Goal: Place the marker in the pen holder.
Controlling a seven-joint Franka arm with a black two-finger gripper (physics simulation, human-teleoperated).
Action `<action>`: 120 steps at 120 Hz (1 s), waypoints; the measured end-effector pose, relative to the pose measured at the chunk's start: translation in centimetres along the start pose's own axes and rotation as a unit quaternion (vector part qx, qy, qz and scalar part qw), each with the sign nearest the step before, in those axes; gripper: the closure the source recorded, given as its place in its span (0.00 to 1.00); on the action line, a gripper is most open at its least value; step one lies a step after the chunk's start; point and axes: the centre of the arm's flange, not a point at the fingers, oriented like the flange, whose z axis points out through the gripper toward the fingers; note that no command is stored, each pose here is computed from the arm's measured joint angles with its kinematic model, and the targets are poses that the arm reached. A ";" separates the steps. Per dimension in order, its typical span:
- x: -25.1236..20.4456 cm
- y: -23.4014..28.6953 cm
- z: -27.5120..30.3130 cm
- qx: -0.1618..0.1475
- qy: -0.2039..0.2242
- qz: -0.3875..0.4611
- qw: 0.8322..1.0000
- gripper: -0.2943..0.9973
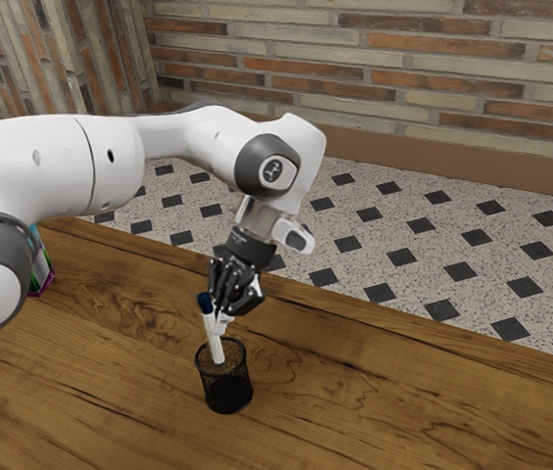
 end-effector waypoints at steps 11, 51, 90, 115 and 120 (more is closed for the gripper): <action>0.3 -0.1 -0.2 0.003 0.010 -0.002 1.000 0.84; 1.2 -0.6 -1.2 0.017 0.038 -0.008 0.999 0.84; 1.7 -0.5 -0.9 0.015 0.043 -0.009 0.999 0.55; -6.3 -5.3 -7.0 0.012 0.131 -0.053 0.990 0.39; -11.0 -8.8 -8.9 0.008 0.180 -0.082 0.980 0.36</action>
